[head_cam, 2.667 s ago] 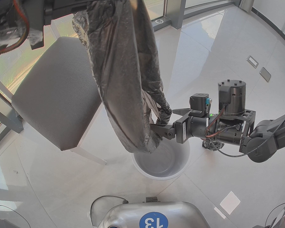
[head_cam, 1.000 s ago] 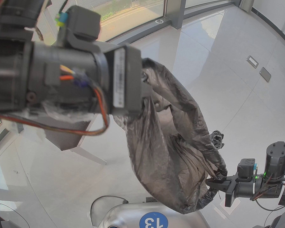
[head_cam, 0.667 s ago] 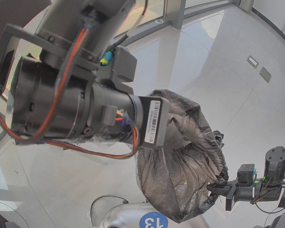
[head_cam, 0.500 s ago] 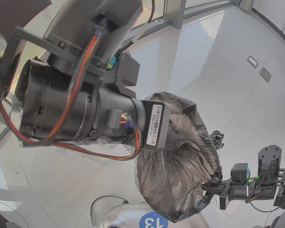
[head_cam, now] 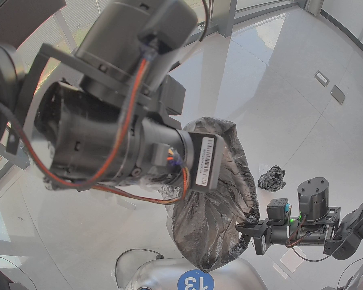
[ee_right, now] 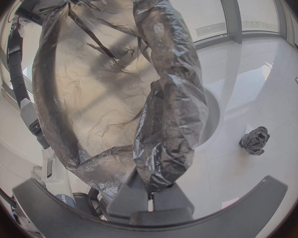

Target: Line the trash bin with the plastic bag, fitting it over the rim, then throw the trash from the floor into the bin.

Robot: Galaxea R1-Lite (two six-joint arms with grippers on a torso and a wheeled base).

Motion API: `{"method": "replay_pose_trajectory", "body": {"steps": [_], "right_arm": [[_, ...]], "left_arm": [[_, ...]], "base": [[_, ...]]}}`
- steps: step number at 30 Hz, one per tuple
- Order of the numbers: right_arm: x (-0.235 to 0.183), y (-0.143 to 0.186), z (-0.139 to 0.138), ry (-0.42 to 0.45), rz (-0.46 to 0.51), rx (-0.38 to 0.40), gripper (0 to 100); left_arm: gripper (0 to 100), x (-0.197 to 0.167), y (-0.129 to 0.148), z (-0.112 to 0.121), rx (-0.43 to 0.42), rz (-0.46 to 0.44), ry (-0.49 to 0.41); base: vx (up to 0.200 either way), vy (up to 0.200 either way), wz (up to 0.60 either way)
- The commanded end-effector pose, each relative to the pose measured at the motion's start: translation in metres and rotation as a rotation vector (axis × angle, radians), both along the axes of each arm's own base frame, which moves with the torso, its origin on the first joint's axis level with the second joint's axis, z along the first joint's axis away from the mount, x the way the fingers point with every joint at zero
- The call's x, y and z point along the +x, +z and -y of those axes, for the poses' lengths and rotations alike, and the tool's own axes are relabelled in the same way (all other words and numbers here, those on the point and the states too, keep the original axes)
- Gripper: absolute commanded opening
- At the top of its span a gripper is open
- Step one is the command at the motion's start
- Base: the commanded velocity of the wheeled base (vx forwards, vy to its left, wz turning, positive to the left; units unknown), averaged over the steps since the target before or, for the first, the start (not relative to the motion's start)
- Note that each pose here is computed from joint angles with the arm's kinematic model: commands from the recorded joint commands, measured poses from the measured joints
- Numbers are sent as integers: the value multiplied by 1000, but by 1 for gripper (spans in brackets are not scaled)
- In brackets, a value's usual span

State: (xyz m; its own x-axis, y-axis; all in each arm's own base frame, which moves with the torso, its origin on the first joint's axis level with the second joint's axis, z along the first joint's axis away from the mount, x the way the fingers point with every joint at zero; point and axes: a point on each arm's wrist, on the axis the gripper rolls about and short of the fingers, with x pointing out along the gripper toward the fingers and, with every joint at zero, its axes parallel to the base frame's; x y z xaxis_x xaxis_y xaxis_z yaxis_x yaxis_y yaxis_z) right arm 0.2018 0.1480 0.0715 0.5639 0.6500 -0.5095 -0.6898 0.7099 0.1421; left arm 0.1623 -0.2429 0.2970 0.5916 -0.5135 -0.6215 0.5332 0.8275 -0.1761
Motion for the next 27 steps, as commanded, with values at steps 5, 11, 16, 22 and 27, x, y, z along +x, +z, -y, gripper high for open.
{"method": "replay_pose_trajectory", "body": {"steps": [5,11,16,22,27], "right_arm": [[4,-26,17,-61,-94,-65,0],[-7,-23,41,-105,-115,-60,0],[-17,-21,58,-154,-122,-62,0],[-29,-16,70,-158,-124,-36,0],[-30,-12,70,-156,-104,-27,0]], "left_arm": [[0,28,-35,37,21,-48,19],[0,47,-49,62,-1,-69,35],[0,60,-61,71,-36,-133,70],[0,78,-70,72,-58,-164,109],[0,87,-75,71,-75,-189,145]], "base": [[0,0,0],[0,0,0],[0,0,0],[0,0,0],[0,0,0]]}}
